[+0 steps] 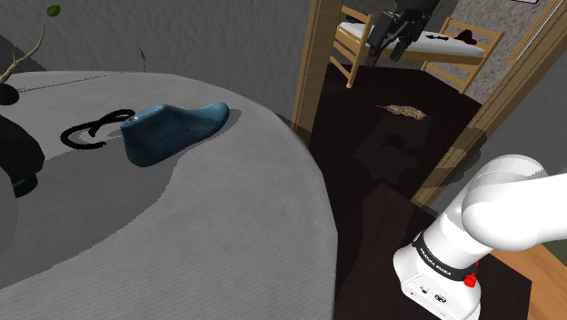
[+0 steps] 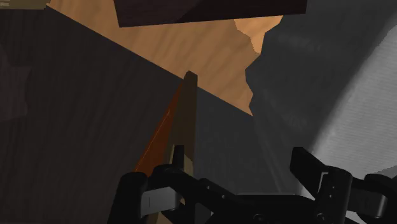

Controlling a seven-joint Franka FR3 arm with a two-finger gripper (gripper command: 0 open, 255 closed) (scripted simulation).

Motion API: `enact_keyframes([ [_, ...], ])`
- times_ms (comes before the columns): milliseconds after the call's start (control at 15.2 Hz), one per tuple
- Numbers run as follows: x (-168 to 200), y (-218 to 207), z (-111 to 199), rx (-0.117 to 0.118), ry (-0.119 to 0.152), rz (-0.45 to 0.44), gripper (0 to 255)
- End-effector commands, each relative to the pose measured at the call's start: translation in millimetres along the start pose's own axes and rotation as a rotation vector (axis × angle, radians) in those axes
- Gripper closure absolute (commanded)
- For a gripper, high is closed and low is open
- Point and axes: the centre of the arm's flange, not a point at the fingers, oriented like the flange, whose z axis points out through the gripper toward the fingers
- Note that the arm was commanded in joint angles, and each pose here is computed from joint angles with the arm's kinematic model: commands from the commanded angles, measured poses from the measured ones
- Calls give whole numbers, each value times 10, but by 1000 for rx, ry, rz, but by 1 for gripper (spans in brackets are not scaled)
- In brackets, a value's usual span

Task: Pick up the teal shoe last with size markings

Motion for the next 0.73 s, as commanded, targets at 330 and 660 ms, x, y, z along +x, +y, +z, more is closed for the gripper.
enact_keyframes([
  [330, -137, -650, 72, -9, -11, 149, 0],
  [660, -176, -1313, 148, -19, -23, 298, 0],
])
